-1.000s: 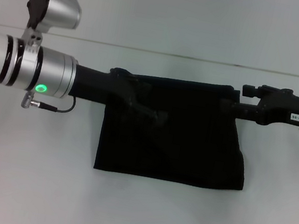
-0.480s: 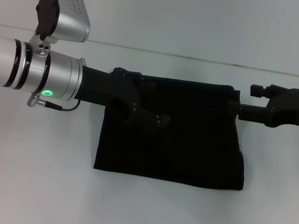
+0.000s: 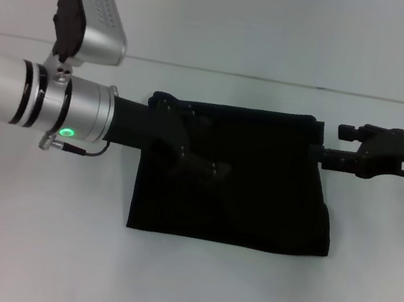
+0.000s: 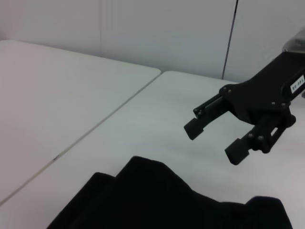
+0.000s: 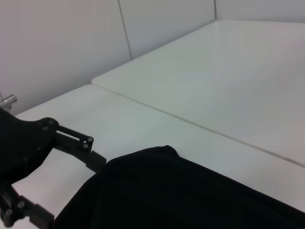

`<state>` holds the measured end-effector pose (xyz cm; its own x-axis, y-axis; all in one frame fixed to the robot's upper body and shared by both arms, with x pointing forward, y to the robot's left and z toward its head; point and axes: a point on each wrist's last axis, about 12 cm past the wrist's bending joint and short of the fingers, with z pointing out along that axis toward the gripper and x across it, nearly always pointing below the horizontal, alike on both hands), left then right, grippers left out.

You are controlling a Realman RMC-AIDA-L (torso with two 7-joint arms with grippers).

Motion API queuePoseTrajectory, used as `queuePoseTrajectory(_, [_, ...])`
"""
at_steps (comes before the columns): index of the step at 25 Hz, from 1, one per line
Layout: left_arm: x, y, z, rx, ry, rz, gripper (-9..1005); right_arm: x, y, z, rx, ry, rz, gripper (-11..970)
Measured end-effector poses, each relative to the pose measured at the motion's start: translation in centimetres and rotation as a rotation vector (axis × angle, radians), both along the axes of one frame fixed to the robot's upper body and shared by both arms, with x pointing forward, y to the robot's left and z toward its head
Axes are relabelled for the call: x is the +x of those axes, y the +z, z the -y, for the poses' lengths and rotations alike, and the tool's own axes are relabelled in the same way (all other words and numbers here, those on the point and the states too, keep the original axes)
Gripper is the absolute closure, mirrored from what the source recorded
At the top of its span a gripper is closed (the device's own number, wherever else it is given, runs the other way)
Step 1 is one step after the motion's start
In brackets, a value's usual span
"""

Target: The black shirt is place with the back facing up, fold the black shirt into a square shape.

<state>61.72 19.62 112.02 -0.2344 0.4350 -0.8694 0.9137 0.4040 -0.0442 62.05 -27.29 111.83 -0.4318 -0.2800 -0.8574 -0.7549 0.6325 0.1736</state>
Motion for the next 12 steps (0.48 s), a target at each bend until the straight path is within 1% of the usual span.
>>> queuePoseTrajectory(4, [-0.2, -0.44, 0.48, 0.013, -0.004, -0.002, 66, 0.08, -0.08, -0.42, 0.001, 0.001, 0.001, 72])
queuePoseTrajectory(12, [-0.36, -0.8, 1.01, 0.025, -0.015, 0.003, 66, -0.03, -0.26, -0.86, 0.013, 0.006, -0.006, 73])
